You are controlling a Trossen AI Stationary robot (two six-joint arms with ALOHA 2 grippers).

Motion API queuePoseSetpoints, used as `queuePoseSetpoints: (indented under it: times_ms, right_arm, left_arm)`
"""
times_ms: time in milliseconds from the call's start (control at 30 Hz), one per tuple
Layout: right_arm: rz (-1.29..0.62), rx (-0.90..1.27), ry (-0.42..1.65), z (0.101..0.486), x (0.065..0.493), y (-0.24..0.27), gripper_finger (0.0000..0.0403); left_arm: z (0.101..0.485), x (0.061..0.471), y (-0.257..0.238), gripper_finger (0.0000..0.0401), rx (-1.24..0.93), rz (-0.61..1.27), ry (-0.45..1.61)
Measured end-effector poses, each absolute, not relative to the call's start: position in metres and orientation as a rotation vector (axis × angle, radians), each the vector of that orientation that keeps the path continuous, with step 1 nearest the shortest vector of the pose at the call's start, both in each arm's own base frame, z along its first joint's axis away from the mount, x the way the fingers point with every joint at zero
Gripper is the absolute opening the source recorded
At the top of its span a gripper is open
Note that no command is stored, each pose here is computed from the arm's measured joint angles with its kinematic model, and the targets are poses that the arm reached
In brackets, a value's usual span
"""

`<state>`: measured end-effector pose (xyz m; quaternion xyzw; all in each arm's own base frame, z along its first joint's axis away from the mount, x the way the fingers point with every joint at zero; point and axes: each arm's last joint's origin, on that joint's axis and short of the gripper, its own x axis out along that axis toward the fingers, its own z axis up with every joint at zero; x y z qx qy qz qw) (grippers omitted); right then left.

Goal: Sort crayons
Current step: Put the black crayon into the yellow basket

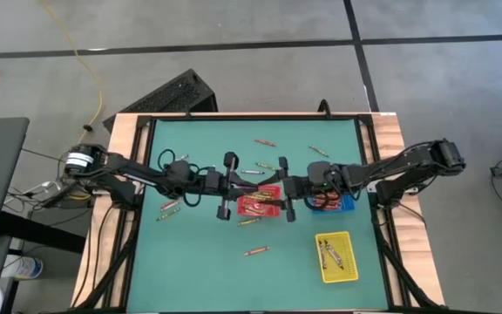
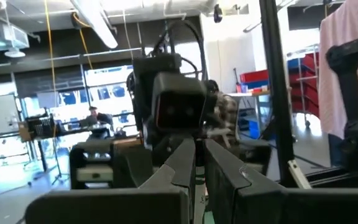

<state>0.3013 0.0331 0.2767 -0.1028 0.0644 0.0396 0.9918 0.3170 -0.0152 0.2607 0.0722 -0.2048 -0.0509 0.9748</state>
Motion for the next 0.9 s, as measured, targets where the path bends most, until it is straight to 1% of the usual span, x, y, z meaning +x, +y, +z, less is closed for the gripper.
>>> queuePoseSetpoints:
  times_ms: [133, 567, 900]
  right_arm:
    - [0.072, -0.219, 0.128, 0.277, 0.301, 0.033, 0.021]
    - [0.062, -0.226, 0.204, 0.273, 0.297, 0.03, 0.0099]
    - [0.051, -0.231, 0.203, 0.288, 0.28, 0.03, 0.0057]
  left_arm:
    - [0.256, 0.332, -0.016, 0.0011, 0.167, -0.098, -0.405]
    - [0.254, 0.333, -0.015, 0.0011, 0.203, -0.09, -0.367]
    - [0.255, 0.332, -0.015, 0.0012, 0.23, -0.084, -0.372]
